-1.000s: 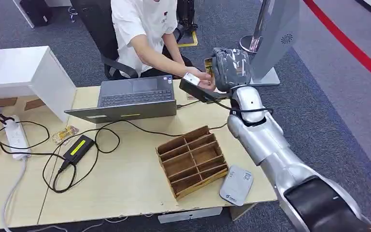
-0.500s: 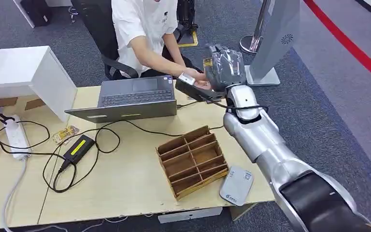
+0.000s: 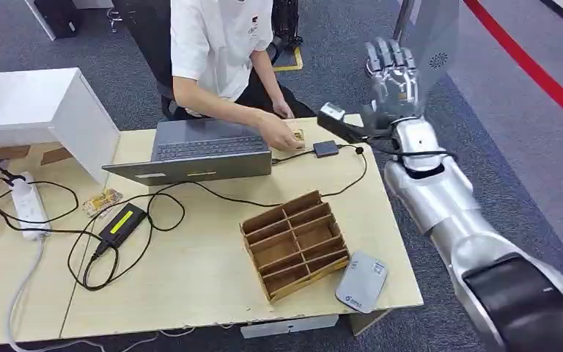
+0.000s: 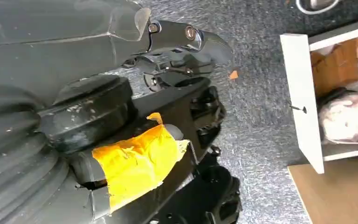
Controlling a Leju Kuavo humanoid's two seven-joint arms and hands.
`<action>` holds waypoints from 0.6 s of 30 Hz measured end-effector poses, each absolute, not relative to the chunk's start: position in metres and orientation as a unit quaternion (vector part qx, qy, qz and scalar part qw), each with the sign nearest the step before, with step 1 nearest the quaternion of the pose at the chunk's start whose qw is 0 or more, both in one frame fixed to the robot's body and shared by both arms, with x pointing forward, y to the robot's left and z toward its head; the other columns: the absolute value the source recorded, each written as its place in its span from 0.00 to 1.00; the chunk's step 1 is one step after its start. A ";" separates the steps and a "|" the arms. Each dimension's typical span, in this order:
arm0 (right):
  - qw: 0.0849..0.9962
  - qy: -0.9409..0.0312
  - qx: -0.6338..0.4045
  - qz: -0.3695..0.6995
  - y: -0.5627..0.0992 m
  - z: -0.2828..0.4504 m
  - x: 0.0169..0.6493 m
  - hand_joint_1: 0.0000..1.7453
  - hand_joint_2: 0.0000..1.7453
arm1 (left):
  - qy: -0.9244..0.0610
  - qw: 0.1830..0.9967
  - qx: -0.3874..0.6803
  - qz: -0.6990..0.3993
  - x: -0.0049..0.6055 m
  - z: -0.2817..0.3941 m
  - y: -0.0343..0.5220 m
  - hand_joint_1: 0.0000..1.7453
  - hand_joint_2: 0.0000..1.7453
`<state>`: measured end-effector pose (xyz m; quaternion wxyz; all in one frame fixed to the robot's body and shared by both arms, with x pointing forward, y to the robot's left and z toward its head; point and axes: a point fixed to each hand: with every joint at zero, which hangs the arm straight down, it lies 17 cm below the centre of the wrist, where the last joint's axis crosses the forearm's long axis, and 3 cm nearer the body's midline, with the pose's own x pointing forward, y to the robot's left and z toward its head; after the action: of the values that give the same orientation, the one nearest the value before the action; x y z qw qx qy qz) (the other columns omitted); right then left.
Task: Pass the card to the sensor for recognition and then transmit it.
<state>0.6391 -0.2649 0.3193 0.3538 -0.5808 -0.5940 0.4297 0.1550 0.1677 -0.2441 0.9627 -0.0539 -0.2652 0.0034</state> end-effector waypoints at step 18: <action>0.440 -0.261 -0.780 0.361 -0.758 0.349 0.439 0.00 1.00 | -0.249 0.966 -0.046 0.051 0.140 -0.250 0.180 0.00 1.00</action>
<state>0.4393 -0.7584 0.3494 0.4404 -0.7799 -0.2607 0.3605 0.1395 0.1801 -0.2499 0.9661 -0.0459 -0.2488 0.0512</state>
